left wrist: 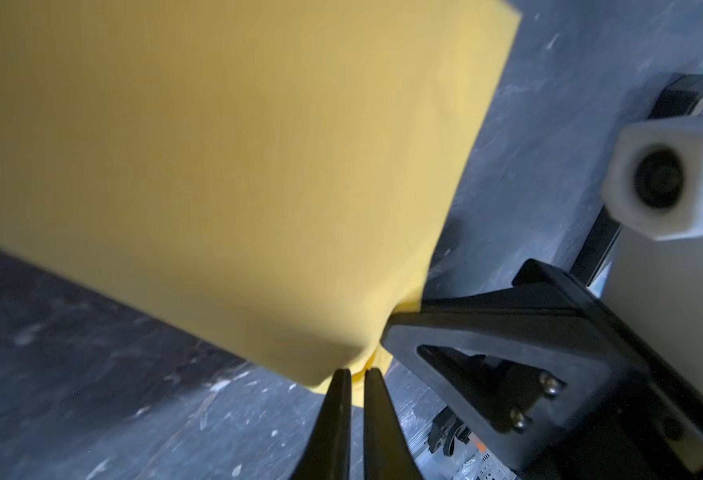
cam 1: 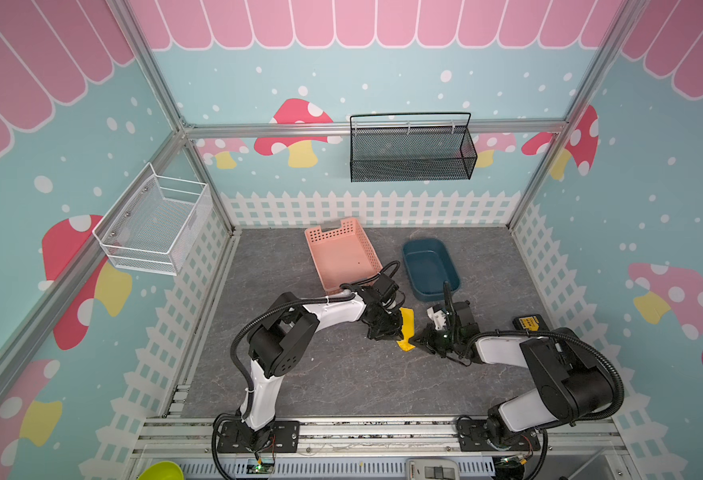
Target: Place the utensils on the paper napkin and roll it up
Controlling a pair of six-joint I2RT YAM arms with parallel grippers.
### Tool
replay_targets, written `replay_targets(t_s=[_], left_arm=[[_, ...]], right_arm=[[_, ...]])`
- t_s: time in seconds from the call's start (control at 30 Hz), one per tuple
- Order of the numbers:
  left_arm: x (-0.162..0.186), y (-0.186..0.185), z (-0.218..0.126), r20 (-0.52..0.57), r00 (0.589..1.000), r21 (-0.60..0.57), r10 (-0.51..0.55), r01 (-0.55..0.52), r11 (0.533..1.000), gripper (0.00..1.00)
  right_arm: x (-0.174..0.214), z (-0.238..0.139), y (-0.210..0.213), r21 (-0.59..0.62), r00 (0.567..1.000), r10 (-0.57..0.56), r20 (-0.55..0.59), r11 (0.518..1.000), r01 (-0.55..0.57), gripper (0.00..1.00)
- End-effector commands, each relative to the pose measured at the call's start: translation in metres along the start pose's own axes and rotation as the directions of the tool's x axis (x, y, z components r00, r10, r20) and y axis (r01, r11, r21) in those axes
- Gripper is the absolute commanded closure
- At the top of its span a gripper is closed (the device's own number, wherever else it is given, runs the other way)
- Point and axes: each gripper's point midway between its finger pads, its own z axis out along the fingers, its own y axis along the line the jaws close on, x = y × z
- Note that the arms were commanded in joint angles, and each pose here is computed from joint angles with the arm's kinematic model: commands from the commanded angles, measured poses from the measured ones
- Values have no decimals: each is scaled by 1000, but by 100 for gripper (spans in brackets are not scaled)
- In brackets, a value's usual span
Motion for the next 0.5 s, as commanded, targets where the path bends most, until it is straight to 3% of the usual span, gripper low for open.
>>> replay_targets(t_s=[0.0, 0.27, 0.47], left_arm=[[-12, 6, 3, 16, 1000, -57, 9, -8, 998, 88], [-19, 28, 22, -7, 1000, -141, 4, -5, 990, 88], [-15, 36, 27, -32, 999, -163, 2, -8, 987, 88]], right_arm=[[10, 2, -31, 113, 999, 52, -13, 992, -50, 100], [5, -6, -14, 77, 999, 38, 5, 996, -38, 96], [-4, -19, -3, 101, 999, 10, 39, 995, -13, 82]])
